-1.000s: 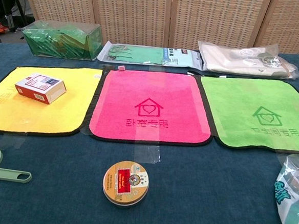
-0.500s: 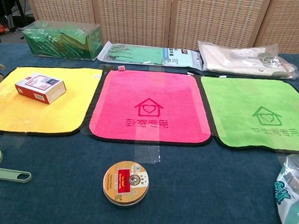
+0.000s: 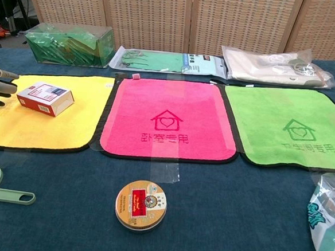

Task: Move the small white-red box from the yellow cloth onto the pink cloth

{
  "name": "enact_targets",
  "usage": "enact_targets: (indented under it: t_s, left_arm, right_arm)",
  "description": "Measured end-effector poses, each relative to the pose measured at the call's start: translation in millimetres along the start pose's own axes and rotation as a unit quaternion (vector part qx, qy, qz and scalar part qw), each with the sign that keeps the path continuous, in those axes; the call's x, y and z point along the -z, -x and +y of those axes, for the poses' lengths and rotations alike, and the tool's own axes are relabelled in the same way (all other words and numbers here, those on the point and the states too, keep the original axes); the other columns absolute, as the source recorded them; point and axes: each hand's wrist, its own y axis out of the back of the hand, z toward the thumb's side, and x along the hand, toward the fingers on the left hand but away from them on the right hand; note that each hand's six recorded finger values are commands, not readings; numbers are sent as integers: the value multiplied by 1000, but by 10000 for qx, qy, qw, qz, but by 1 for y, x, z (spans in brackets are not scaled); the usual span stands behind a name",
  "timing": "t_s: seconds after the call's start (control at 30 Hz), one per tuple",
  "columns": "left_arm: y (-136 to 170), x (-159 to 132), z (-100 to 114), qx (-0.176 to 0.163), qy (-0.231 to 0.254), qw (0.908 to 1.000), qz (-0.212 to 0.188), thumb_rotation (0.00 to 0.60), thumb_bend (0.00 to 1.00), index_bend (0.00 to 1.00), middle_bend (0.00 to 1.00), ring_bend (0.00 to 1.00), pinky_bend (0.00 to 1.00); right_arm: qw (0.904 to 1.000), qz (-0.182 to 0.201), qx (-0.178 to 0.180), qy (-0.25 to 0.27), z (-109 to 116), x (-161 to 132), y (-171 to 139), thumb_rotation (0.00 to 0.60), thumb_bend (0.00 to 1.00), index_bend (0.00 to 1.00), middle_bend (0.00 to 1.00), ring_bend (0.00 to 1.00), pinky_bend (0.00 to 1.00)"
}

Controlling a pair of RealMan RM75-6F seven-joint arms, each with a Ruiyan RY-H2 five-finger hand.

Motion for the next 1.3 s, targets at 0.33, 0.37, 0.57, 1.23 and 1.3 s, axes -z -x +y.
enact_targets:
  t_s: [0.33, 0.37, 0.57, 1.23, 1.3]
  left_arm:
    - [-5, -5, -16, 155, -53, 9998, -126, 600, 349, 0, 0, 0, 0]
    - [-6, -6, -19, 176, -70, 9997, -153, 600, 349, 0, 0, 0, 0]
    - [-8, -10, -30, 268, -253, 9991, -233, 600, 348, 0, 0, 0, 0]
    - [-7, -25, -75, 591, -575, 9956, -445, 600, 349, 0, 0, 0, 0]
    - [-6, -27, -80, 633, -593, 9951, -464, 600, 349, 0, 0, 0, 0]
  right_arm:
    - [10000, 34, -41, -29, -3, -2, 0, 600, 246, 0, 0, 0, 0]
    - [10000, 40, -40, -30, -3, -3, 0, 600, 246, 0, 0, 0, 0]
    - [10000, 41, -20, -18, -2, -3, 0, 600, 247, 0, 0, 0, 0]
    - [9999, 87, -77, -34, -4, -5, 0, 600, 247, 0, 0, 0, 0]
    - [9999, 91, -63, -31, -4, -6, 0, 600, 247, 0, 0, 0, 0]
